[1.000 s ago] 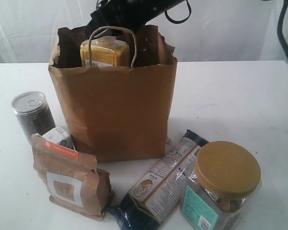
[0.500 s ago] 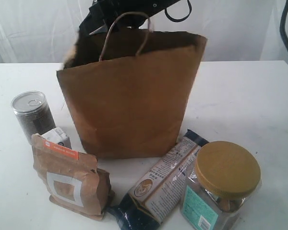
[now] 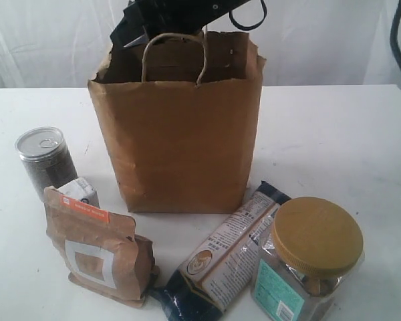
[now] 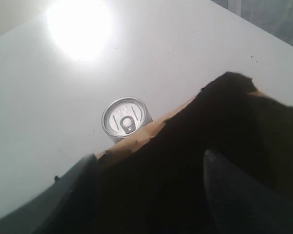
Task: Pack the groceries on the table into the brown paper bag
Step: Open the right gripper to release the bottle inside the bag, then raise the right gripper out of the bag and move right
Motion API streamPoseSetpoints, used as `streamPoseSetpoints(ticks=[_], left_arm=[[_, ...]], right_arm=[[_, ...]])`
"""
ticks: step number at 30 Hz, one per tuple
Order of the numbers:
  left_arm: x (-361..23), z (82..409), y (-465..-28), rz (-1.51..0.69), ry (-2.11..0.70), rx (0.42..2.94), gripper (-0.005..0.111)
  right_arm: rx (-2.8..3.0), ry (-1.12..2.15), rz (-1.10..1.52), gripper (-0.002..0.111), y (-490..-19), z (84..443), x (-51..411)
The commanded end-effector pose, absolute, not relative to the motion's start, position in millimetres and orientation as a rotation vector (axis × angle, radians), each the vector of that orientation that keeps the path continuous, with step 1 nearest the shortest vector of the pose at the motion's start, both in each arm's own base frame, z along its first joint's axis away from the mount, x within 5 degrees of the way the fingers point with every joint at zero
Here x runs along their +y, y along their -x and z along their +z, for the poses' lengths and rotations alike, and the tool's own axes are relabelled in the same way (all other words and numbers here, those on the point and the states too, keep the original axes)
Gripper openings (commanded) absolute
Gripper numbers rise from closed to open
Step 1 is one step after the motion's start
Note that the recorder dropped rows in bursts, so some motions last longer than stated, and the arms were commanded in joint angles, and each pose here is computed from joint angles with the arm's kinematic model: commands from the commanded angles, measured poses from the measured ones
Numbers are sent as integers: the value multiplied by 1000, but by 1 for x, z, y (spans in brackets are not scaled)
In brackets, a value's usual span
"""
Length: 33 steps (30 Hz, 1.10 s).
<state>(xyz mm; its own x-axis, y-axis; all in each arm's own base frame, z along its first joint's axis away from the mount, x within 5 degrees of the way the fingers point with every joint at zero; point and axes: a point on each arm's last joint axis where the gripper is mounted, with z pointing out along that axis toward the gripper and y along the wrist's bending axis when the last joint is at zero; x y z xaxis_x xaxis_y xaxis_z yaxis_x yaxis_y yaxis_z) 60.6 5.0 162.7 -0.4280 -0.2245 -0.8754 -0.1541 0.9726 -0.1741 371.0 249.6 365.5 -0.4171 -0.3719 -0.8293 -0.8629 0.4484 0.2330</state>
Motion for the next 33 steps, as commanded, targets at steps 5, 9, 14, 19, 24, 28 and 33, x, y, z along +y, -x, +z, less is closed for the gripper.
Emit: streamPoseSetpoints(ticks=[5,9,14,19,24,28,33], left_arm=[[5,162,-61,-87,262,2017,0],[5,162,-61,-87,262,2017,0],[5,162,-61,-87,262,2017,0],[5,162,-61,-87,262,2017,0],[5,162,-61,-87,262,2017,0],[5,162,-61,-87,262,2017,0],[5,162,-61,-85,260,2017,0]], right_arm=[[1975,991,736,40,-352,405,228],[2036,1007,456,20,-337,424,202],[2140,839,4,0,-325,448,156],[2236,489,-246,0,-323,451,109],[2210,322,-237,0,-313,427,71],[2085,228,-138,0,-288,402,53],[1837,261,-16,0,-244,369,45]])
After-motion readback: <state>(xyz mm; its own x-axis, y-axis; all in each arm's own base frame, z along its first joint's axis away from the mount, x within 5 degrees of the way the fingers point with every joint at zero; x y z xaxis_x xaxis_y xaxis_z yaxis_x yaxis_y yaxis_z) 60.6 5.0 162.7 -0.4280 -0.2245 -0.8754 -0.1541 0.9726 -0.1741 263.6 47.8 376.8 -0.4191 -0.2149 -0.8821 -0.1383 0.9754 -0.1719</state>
